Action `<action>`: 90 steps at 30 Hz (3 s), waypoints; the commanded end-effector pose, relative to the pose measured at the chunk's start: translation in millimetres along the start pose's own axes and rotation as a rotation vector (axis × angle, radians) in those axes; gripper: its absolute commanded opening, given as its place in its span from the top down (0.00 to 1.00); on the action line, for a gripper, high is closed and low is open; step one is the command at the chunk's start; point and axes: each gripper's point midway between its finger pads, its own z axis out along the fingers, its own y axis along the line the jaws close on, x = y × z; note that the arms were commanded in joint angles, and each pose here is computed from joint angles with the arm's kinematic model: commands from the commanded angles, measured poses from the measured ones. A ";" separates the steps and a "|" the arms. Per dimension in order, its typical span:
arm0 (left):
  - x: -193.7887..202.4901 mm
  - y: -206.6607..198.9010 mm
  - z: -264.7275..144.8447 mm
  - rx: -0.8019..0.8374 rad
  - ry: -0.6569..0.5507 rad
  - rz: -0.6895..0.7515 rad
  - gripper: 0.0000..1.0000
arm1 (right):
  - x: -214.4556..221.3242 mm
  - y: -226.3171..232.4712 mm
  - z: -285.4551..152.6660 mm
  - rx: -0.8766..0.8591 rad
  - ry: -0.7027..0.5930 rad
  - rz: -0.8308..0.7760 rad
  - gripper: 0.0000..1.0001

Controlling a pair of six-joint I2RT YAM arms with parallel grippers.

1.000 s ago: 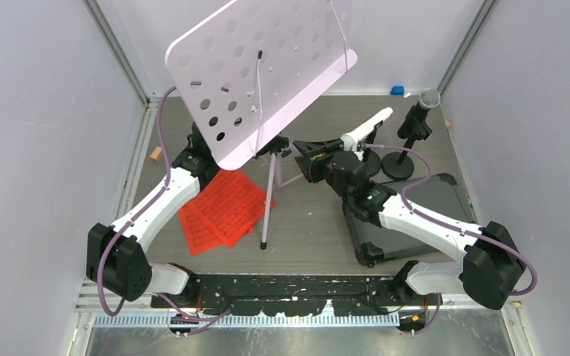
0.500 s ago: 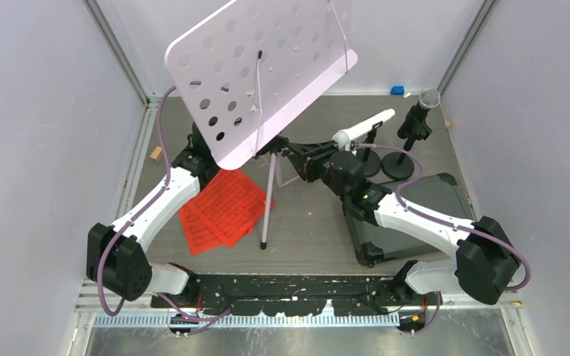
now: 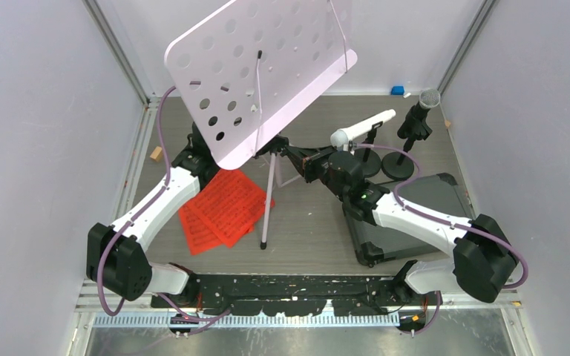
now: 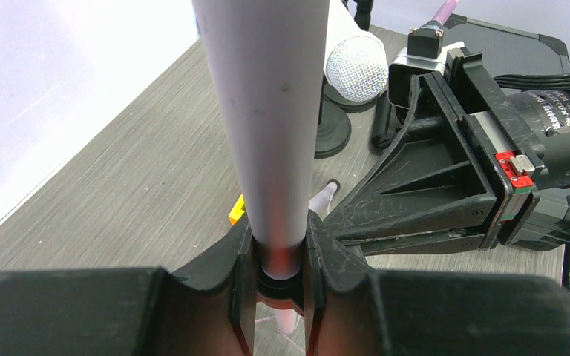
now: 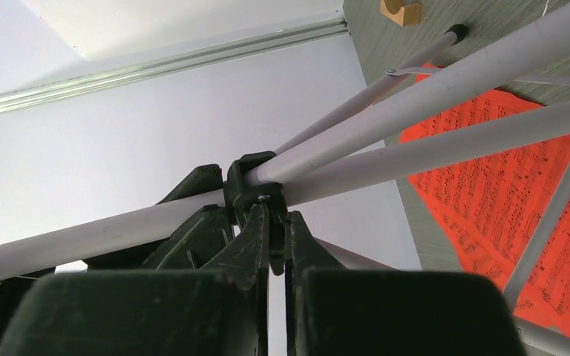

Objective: Pack up the instrument practice props

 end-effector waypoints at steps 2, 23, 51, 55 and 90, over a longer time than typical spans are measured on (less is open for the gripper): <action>49.4 -27.2 1.5 0.101 0.159 -0.087 1.00 | 2.6 0.1 -1.5 -0.011 0.000 -0.074 1.00; 51.3 -27.6 0.1 0.101 0.175 -0.083 1.00 | 20.6 -4.6 -17.6 -0.152 -0.077 -1.408 1.00; 54.3 -26.8 0.6 0.098 0.183 -0.077 1.00 | 28.7 -6.5 -33.9 -0.169 0.104 -3.126 1.00; 54.3 -26.3 0.4 0.095 0.182 -0.073 1.00 | 32.5 -4.3 -42.8 -0.194 0.061 -3.059 0.93; 61.9 -26.6 3.5 0.105 0.201 -0.093 1.00 | 37.6 48.7 -179.7 -0.360 0.134 -1.380 1.00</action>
